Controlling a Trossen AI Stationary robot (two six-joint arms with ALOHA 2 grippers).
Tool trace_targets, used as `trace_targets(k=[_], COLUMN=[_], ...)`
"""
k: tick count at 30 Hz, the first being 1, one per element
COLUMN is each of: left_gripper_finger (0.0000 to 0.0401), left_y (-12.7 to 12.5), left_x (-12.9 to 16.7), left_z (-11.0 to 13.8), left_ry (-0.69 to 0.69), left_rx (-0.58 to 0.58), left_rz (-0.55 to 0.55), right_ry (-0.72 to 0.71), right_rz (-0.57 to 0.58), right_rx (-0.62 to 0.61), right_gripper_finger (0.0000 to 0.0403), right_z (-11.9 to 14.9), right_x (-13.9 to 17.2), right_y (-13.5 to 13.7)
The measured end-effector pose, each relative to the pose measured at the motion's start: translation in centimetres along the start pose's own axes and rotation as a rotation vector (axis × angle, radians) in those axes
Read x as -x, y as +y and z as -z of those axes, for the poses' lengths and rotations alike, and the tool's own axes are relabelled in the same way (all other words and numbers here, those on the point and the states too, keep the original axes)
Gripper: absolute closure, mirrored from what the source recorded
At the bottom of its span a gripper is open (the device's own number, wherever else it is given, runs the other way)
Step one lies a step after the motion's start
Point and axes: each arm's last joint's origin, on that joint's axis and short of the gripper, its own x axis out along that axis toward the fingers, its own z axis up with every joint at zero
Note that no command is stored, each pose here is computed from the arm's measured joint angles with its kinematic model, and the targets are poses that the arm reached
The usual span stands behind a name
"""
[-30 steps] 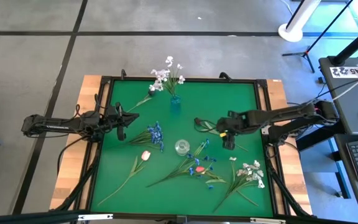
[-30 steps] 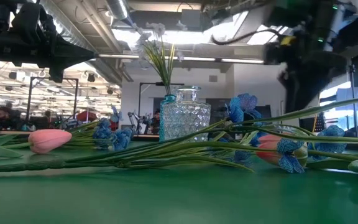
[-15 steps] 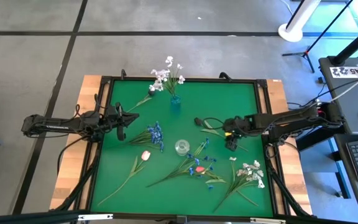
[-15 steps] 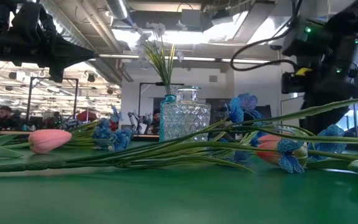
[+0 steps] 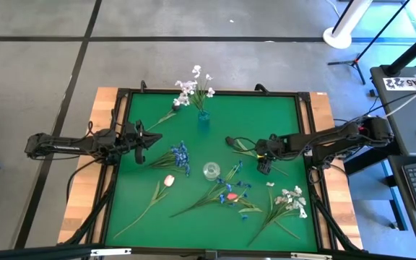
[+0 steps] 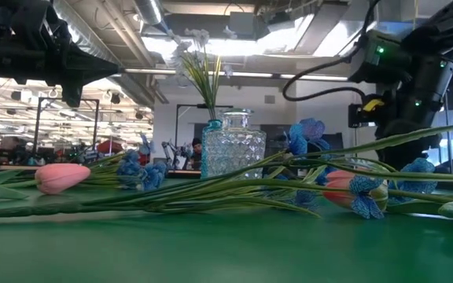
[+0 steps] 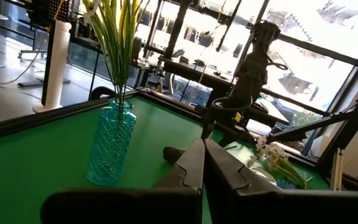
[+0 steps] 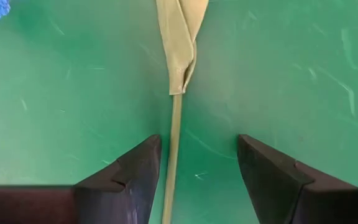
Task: Sort flowers into vase by color
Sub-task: Put the right black tulip into the transparent vase
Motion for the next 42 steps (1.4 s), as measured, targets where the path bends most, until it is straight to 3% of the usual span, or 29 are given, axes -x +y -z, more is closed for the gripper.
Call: trace_targets(k=[3, 6, 13, 19, 25, 29, 33, 35, 38, 42], left_gripper_finger=[0.0401, 0.0401, 0.0401, 0.0401, 0.0401, 0.0401, 0.0401, 0.0401, 0.0401, 0.0401], left_y=[0.0, 0.0, 0.0, 0.0, 0.0, 0.0, -0.1, -0.3, -0.9, -1.8], left_x=[0.0, 0.0, 0.0, 0.0, 0.0, 0.0, 0.0, 0.0, 0.2, 0.1], left_z=[0.1, 0.1, 0.0, 0.0, 0.0, 0.0, -0.3, -0.8, -1.5, -2.1], left_ry=[0.004, 0.004, 0.003, 0.004, -0.002, -0.002, -0.028, -0.080, -0.112, -0.108], left_rx=[-0.001, -0.001, -0.001, -0.001, 0.001, 0.003, 0.082, 0.119, 0.150, 0.139], left_rz=[-0.002, -0.002, -0.002, -0.002, 0.000, 0.000, 0.010, 0.045, 0.181, 0.291], right_ry=[0.012, 0.010, -0.028, -0.079, -0.243, -0.413, -0.648, -0.784, -0.960, -1.106], right_rz=[0.006, -0.003, -0.001, 0.038, 0.026, -0.004, -0.077, -0.133, -0.211, -0.310], right_rx=[0.002, 0.001, 0.011, 0.014, -0.002, -0.004, -0.027, -0.035, -0.015, 0.024], right_gripper_finger=[0.0192, 0.0222, 0.0385, 0.0389, 0.0397, 0.0398, 0.0400, 0.0401, 0.0401, 0.0401], right_z=[0.1, 0.1, -0.1, -0.3, -2.2, -3.4, -4.1, -4.3, -4.9, -5.6], right_x=[-0.2, -0.1, 0.4, 1.3, 5.0, 8.8, 12.7, 14.5, 16.4, 17.8], right_y=[0.0, 0.0, -0.1, -0.3, -0.1, -0.3, -0.5, -0.7, -0.6, -0.2])
